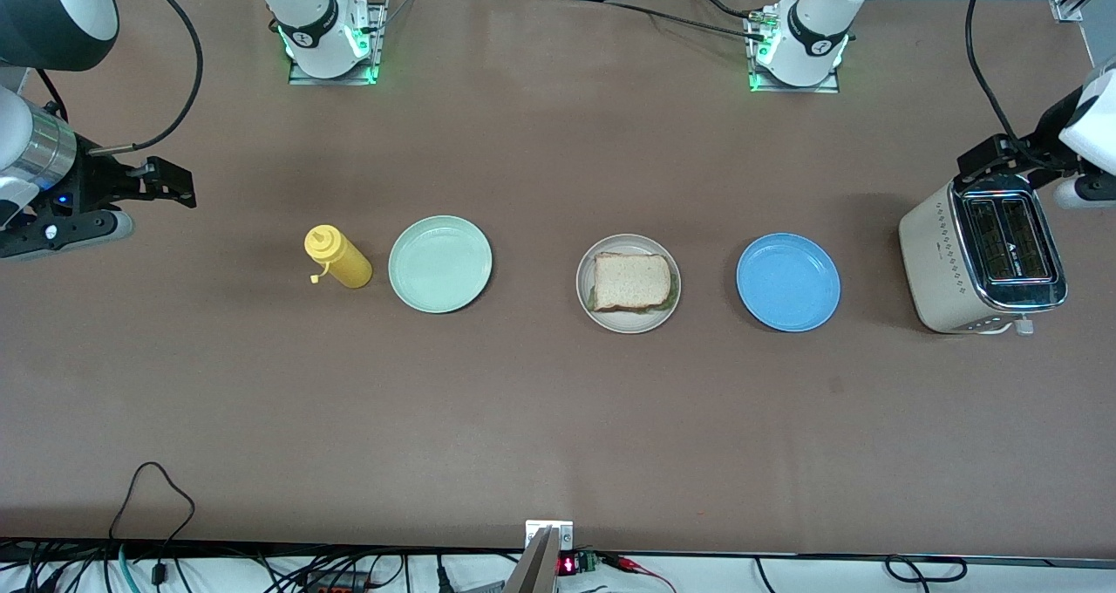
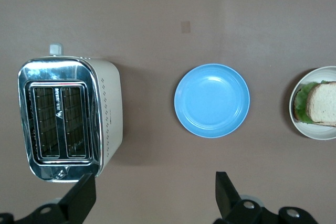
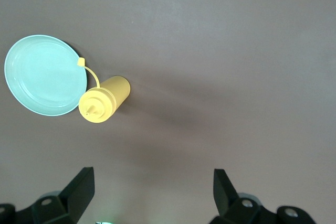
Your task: Make sandwich in beige plate with both arms
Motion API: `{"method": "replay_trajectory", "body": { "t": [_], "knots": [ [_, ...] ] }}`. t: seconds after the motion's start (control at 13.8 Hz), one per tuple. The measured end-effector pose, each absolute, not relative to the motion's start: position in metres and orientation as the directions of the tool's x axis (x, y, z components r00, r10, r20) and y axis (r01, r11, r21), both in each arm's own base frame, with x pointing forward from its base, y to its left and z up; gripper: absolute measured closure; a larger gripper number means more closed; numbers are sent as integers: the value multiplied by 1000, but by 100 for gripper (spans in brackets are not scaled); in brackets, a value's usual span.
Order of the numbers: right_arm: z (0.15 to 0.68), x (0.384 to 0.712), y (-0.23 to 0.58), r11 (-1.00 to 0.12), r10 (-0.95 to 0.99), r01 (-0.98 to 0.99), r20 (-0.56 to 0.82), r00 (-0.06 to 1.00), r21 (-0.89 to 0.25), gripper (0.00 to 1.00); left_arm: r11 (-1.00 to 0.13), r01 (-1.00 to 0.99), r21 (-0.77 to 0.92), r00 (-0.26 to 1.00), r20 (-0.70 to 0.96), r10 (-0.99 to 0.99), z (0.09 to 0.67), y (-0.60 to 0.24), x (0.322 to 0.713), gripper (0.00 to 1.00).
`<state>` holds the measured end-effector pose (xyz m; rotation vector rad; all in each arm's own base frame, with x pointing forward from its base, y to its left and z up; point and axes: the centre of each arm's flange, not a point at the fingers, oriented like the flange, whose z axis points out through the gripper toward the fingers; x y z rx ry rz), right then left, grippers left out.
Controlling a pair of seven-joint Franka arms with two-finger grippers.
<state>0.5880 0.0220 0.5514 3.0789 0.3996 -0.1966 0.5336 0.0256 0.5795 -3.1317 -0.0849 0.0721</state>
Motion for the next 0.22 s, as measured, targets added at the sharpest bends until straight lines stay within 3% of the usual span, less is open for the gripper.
{"method": "replay_trajectory", "body": {
  "t": [0.22],
  "knots": [
    [552,588,22,-967,252,256,-127,959,15,0,-999,49,-10,997,-52,49,581,21,530,0]
  ]
}}
